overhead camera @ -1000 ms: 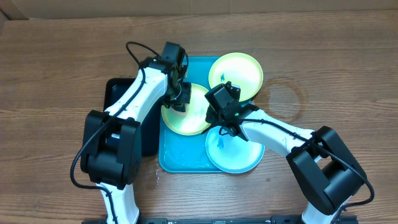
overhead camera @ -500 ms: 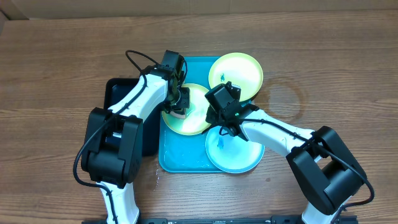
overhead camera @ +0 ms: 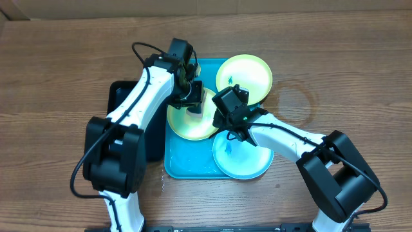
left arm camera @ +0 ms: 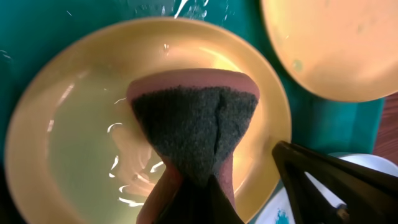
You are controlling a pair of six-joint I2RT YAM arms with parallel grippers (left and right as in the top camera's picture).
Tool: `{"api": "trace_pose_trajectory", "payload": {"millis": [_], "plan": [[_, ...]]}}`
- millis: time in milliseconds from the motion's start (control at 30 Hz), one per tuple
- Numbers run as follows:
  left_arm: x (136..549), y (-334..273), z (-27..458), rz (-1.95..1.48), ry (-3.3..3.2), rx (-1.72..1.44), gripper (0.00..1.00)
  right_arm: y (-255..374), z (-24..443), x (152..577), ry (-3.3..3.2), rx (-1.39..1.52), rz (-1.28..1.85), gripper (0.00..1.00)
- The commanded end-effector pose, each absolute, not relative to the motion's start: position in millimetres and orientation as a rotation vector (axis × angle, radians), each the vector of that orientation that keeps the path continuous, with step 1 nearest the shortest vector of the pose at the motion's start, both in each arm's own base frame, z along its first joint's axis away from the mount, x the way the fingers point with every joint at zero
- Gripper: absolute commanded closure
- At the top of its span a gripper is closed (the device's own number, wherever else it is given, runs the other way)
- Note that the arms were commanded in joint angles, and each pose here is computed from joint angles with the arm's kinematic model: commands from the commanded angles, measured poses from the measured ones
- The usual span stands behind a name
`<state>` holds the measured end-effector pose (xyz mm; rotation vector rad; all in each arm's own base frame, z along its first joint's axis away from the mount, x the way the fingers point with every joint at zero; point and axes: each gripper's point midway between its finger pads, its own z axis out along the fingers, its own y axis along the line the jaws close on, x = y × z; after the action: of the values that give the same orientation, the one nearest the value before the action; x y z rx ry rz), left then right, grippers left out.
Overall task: Clean dirty plates on tray and stack at the side
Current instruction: 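Keep scrubbing the yellow plate surface with the left-held sponge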
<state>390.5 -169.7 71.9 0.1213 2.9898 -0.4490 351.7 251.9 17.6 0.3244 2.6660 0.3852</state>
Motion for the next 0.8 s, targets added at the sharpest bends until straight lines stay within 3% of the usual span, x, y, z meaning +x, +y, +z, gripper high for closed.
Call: {"api": "trace_pose_trajectory", "payload": {"millis": [0,433,767], "plan": [[398,-164,93,-0.348,2.923,0.161,0.96,256,21,355,2.660,0.316,0.405,0.96],[383,-126,30,-0.061,2.970,0.089,0.96,256,21,355,2.660,0.316,0.405,0.96],[365,-132,-6,-0.160,2.989,0.035,0.96,256,21,355,2.660,0.316,0.406,0.96]]}}
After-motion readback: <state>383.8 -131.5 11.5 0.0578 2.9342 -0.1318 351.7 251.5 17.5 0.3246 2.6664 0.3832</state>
